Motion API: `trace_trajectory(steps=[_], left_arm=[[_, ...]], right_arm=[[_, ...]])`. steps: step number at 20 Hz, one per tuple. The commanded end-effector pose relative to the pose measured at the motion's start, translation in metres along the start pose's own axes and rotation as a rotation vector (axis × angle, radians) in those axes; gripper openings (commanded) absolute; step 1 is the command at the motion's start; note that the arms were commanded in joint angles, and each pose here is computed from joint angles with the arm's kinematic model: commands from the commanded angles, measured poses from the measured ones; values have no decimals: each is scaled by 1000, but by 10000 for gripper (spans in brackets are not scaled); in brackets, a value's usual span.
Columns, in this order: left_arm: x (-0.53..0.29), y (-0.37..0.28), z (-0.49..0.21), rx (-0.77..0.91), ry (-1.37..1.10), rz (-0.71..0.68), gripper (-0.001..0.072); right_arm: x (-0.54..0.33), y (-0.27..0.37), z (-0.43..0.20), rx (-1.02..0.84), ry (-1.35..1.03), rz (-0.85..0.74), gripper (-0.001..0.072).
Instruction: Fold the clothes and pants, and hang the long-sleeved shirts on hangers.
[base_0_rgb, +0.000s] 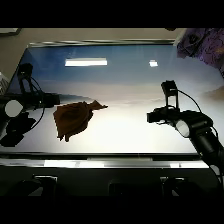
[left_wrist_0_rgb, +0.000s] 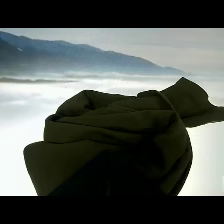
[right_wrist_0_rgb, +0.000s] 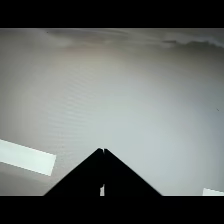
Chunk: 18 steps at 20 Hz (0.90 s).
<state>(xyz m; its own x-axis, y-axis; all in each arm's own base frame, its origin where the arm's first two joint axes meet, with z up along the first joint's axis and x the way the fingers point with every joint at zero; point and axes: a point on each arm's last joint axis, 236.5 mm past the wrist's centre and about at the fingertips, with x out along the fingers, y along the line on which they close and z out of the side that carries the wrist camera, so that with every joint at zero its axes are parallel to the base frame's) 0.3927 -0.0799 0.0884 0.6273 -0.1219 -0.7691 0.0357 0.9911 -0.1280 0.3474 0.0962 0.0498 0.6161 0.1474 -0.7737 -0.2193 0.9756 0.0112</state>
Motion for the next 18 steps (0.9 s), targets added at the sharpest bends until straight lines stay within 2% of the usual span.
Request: trace_trajectory(steps=[1, 8, 9, 10, 11, 14, 18], left_arm=[[0, 0, 0, 0, 0, 1, 21], [0, 0, 0, -3, 1, -2, 22], [1, 0, -1, -4, 3, -2, 106], [2, 0, -2, -11, 11, 0, 564], [6, 2, -11, -50, 47, 11, 720], [37, 15, -53, -61, 221, 57, 720], [93, 2, -100, -139, 398, 20, 720]], right_arm=[[0, 0, 0, -1, 0, 1, 34], [0, 1, 0, -1, 1, 1, 34], [0, 1, 0, 1, 1, 3, 34], [0, 2, -1, 6, 6, 8, 33], [0, 2, -3, 8, 13, 9, 34], [0, 2, -3, 8, 16, 9, 34], [0, 2, -4, 8, 16, 9, 34]])
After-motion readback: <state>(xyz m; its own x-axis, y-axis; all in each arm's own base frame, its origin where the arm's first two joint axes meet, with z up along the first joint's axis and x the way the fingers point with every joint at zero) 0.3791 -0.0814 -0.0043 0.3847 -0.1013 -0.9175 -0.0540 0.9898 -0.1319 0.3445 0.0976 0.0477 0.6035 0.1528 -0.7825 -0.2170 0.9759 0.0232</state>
